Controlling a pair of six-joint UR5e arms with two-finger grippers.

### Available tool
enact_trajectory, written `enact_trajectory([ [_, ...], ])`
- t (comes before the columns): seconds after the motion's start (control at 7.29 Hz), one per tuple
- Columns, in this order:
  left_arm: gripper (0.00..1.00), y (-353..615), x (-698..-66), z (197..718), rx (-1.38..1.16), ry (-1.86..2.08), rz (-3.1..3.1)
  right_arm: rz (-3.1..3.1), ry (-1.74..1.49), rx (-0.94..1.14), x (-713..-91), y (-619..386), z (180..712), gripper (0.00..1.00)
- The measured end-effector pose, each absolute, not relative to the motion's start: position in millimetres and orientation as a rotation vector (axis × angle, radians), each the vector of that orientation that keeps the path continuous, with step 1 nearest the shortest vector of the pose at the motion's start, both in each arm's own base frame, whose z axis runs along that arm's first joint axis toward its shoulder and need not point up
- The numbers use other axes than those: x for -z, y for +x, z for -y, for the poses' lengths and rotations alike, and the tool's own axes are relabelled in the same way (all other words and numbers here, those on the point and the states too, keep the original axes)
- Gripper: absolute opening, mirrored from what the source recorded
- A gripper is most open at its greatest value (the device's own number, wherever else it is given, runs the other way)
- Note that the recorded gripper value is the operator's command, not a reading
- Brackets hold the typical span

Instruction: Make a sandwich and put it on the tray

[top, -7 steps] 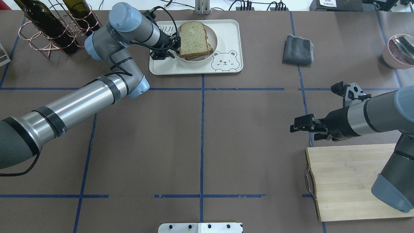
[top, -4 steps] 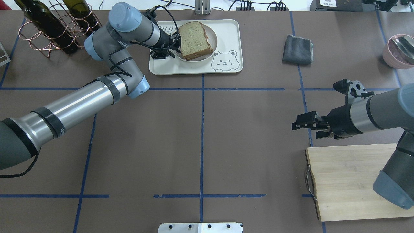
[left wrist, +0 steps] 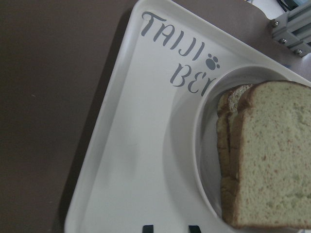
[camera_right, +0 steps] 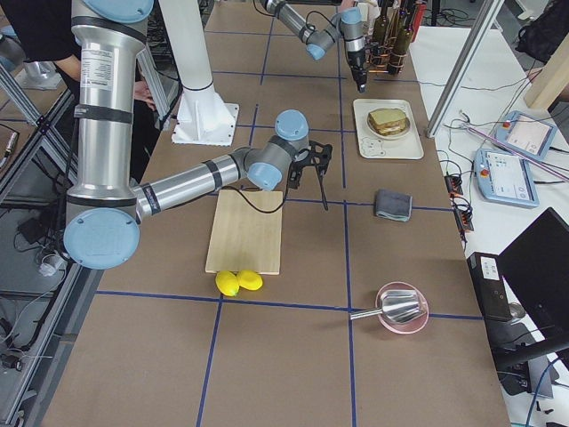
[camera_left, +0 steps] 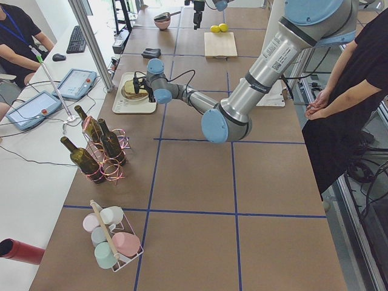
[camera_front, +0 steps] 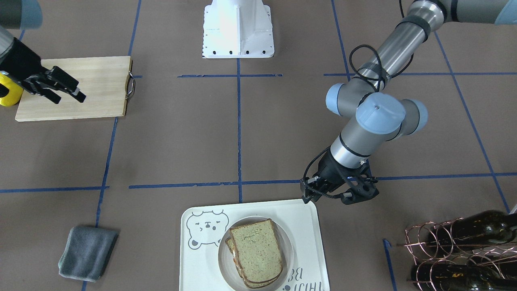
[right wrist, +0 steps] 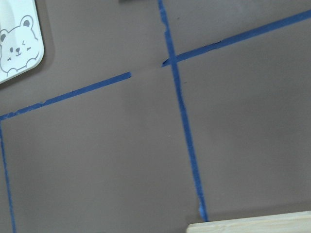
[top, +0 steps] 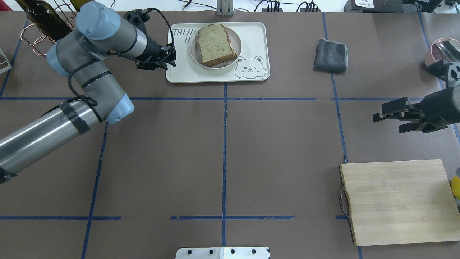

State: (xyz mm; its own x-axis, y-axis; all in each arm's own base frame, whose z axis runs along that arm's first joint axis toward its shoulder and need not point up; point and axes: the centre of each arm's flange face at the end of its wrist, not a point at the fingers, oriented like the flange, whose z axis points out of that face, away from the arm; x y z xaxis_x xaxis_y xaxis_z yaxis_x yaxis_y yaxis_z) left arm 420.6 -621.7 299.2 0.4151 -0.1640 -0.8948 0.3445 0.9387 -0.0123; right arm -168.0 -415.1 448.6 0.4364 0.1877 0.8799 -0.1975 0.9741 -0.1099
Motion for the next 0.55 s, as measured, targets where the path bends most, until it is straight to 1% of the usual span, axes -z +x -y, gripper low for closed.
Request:
enact_trajectory([
  [0.27,0.79,341,-323,573,0.192,0.277,-1.023,1.016,0.084,-0.183,-512,-111,415,1.0],
  [0.41,1.0,303,-341,555,0.13,0.318,-0.976,0.984,0.105,-0.16,-537,-90,410,1.0],
  [0.55,1.0,265,-363,540,0.071,0.352,-0.929,0.954,0.119,-0.138,-559,-71,402,1.0],
])
